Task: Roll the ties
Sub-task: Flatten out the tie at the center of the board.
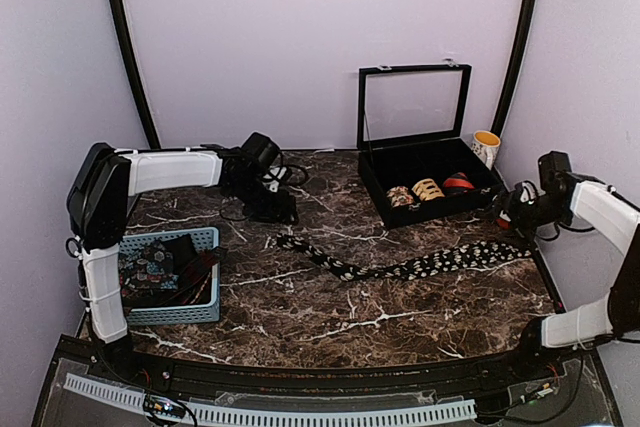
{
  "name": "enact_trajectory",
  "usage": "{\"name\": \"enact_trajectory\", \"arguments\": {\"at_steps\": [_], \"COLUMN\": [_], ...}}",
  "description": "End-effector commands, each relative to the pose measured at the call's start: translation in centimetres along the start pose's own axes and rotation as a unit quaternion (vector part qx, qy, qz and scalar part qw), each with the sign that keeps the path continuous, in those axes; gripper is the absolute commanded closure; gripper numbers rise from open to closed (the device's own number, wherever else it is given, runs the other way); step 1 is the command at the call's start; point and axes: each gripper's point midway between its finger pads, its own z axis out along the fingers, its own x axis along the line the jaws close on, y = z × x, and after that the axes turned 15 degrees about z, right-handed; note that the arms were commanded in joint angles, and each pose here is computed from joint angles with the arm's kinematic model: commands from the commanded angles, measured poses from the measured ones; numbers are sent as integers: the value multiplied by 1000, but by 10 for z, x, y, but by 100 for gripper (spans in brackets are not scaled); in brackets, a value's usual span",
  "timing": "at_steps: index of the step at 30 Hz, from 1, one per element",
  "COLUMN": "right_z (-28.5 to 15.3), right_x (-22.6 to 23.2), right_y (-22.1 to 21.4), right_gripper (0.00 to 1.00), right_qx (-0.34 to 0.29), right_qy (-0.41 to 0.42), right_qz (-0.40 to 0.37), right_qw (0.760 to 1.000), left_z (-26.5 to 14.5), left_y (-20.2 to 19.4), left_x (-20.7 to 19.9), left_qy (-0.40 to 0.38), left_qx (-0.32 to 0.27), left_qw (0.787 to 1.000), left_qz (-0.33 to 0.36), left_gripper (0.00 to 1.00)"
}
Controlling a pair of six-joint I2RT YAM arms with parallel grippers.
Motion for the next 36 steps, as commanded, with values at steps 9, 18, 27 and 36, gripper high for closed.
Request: {"name": "enact_trajectory", "arguments": {"at_steps": [9,18,27,36], "right_z": [63,115,136,153], "right_x": [88,91,62,22], "right_y": [-119,-176,-207,-207], "right_gripper": [30,33,38,40], "right_qx": [154,209,241,237], "right_qy": [84,31,-13,-56], "right_qz": [-150,-237,-272,-248], "right_qw": [973,948,932,938], "left_z": [6,13,24,-20], "left_y": [-28,-51,-53,-13], "left_x": [5,5,-12,-5], "left_qy": [86,77,20,47], "left_qx": [111,137,125,18], "left_qw": [990,983,985,998], "left_qz": [6,-94,-119,-45], "left_gripper": [40,34,55,100]}}
